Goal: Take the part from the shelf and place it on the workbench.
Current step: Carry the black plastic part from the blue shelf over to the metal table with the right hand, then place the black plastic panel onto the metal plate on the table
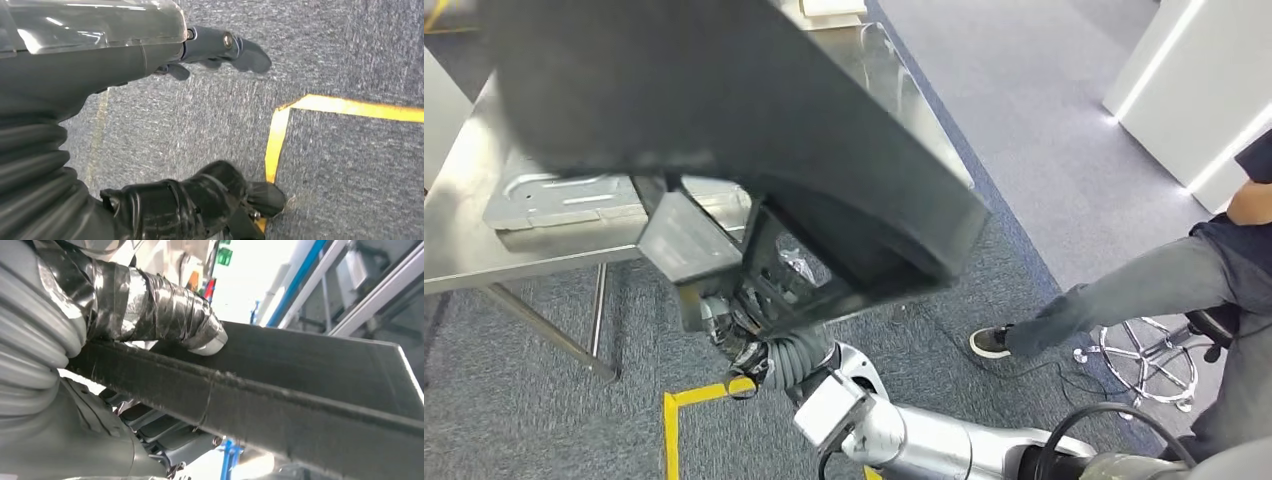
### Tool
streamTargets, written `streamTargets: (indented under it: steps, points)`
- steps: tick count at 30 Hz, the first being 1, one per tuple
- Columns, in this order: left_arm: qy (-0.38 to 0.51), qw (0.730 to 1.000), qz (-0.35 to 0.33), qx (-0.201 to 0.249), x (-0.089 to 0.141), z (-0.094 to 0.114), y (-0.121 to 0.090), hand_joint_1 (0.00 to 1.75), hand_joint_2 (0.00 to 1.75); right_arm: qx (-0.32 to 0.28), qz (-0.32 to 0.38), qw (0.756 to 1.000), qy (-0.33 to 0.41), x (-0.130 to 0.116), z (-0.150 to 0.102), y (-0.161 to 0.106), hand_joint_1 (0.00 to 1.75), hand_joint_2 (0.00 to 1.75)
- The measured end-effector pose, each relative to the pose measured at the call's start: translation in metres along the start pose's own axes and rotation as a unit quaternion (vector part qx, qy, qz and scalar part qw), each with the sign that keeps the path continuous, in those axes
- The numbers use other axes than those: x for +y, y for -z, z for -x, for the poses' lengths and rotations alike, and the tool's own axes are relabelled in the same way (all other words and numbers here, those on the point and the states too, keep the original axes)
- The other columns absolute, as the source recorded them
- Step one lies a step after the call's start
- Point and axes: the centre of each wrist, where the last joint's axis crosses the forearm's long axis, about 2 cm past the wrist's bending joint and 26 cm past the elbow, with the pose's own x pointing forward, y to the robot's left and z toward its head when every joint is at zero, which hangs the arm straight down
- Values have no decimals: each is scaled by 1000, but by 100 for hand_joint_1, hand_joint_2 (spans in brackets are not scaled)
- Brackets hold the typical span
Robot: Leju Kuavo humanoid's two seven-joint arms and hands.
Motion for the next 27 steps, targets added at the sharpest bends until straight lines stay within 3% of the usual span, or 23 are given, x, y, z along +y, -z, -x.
streamTargets:
  steps: [27]
  points:
    - [-7, 1000, 1, 4, -1, 3, -1, 0, 175, 1, -12, 1000, -3, 0, 4, 2, 175, 175]
